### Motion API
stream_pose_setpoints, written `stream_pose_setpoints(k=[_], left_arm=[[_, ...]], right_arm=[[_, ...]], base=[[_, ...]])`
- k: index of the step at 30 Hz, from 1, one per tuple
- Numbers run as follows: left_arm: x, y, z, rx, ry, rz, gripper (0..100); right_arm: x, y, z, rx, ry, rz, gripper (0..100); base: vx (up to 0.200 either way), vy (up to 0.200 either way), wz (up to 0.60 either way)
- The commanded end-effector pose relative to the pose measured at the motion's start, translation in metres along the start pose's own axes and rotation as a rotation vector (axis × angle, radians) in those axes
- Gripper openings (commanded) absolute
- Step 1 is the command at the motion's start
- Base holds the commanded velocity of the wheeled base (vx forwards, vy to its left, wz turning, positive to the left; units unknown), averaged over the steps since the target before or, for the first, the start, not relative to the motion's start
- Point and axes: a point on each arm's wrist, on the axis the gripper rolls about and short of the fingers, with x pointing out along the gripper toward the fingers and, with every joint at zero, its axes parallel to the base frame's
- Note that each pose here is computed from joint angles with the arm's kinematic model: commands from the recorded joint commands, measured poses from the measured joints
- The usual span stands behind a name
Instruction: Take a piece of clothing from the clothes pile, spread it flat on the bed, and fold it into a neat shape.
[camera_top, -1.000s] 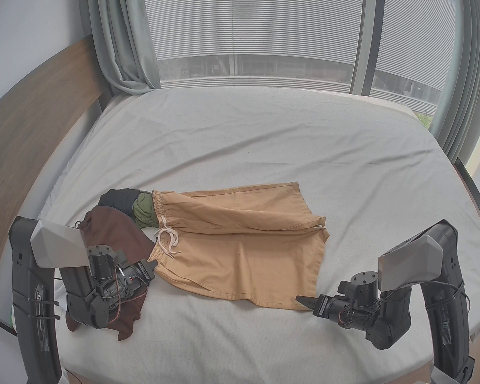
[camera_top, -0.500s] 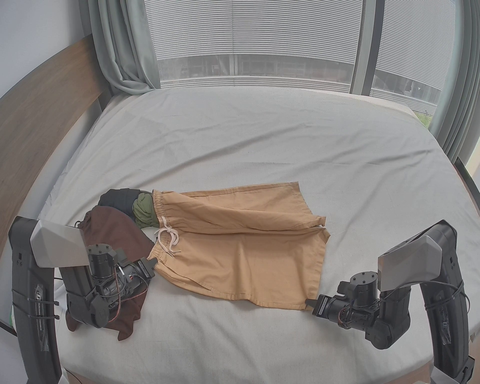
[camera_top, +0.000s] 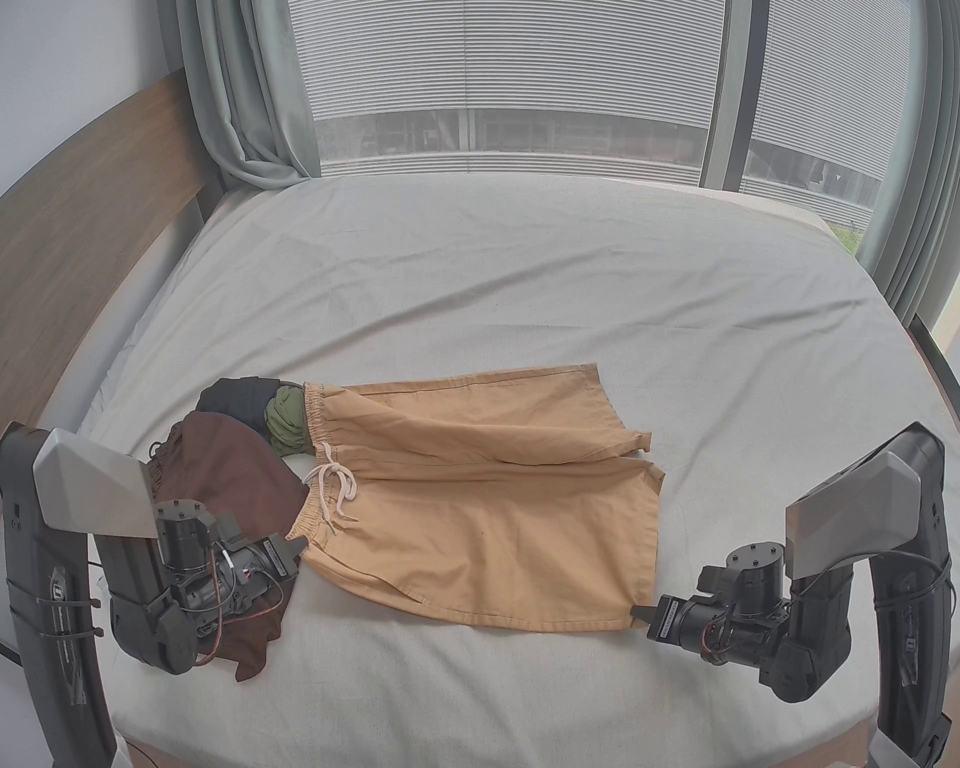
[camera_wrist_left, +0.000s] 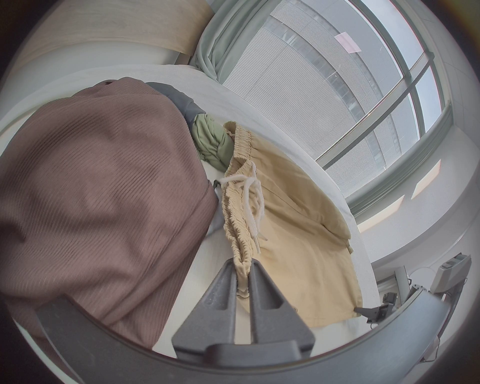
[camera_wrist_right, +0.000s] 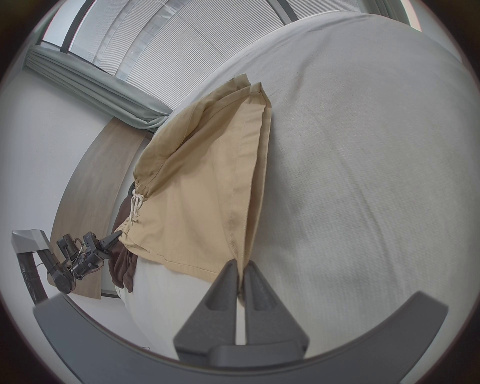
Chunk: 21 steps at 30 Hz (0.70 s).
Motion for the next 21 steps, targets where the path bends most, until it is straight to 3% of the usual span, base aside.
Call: stream_pose_setpoints(k=[1, 8, 21], left_arm=[[-0.027, -0.003, -0.007, -0.001, 0.051, 0.007, 0], [-0.062, -0.010, -0.017, 0.022, 0.129, 0.003, 0], [-0.077, -0.003, -0.037, 0.087, 0.235, 0.054, 0]], right_arm=[[-0.016, 0.002, -0.003, -0.011, 0.020, -0.010, 0], [-0.030, 0.001, -0.012, -0.050, 0.069, -0.036, 0], [-0.043, -0.006, -0.025, -0.070, 0.165, -0.046, 0]], base=[[0.000, 0.000, 0.00], [0.000, 0.000, 0.00], [0.000, 0.000, 0.00]])
